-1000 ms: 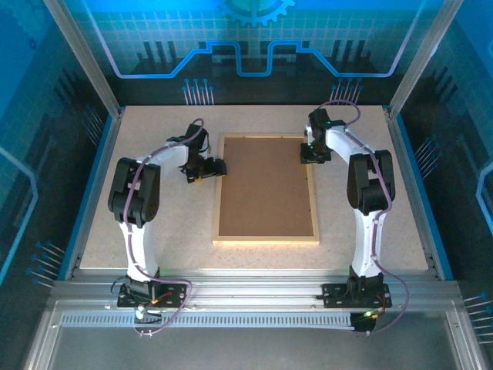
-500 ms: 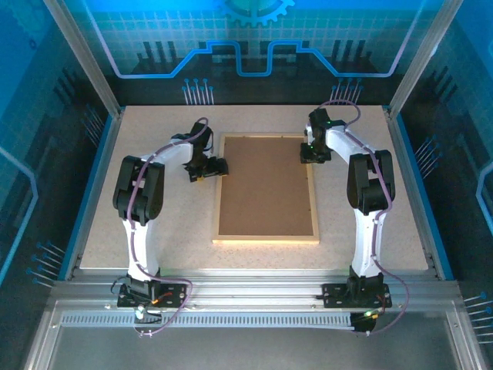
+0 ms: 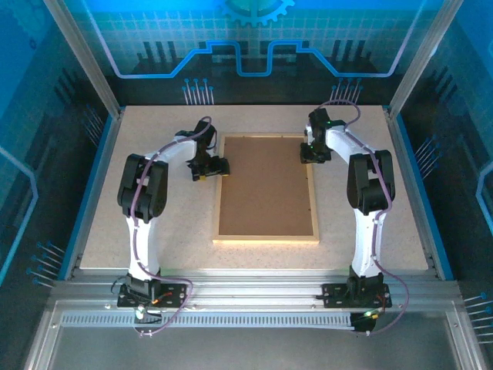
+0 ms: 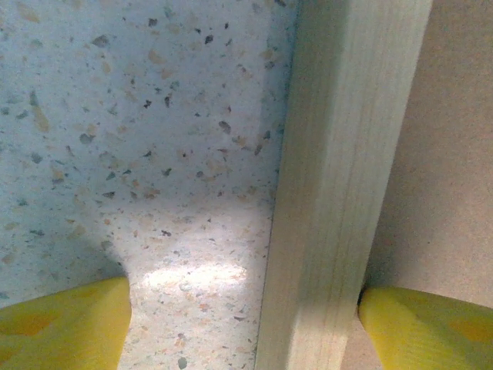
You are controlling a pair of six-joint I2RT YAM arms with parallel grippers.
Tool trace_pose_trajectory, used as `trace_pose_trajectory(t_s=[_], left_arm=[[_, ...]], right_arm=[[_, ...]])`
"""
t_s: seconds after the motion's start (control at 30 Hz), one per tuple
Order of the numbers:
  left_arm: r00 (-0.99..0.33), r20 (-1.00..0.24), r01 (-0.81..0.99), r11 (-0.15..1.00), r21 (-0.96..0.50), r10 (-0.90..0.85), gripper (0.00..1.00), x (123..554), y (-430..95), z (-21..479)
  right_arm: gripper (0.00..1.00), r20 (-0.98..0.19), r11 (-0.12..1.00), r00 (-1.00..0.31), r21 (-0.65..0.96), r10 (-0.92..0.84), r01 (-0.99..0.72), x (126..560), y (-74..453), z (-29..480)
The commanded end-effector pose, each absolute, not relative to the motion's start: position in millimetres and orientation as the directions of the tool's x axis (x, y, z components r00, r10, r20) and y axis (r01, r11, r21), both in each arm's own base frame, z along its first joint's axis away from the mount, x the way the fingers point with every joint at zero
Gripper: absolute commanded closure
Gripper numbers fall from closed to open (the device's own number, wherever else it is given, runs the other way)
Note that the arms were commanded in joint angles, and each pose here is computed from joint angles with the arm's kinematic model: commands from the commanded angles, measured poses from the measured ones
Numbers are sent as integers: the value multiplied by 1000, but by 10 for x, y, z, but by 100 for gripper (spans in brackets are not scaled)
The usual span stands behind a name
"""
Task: Put the photo into the frame
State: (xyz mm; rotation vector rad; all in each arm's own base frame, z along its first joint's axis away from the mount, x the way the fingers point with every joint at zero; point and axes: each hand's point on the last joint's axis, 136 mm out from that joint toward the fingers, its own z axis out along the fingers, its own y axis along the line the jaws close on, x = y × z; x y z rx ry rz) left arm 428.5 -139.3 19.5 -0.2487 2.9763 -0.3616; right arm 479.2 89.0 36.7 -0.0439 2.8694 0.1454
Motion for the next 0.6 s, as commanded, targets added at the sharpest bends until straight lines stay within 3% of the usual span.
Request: trace_pose_trajectory(t_s=[0.0, 0.27, 0.57], left_arm=[[-997, 50, -72, 966, -248, -62, 19, 3885, -1877, -445], [-997, 43, -65, 970, -236, -57, 19, 3905, -1926, -400], [-986, -151, -25, 957, -289, -71, 15, 4284, -1809, 518]], right_arm=[[68, -233, 988, -971, 132, -47, -79, 4712, 1071, 228], [68, -235, 987, -971, 139, -43, -77, 4706, 1063, 226], [68, -228, 990, -973, 131, -27, -58, 4683, 977, 214]])
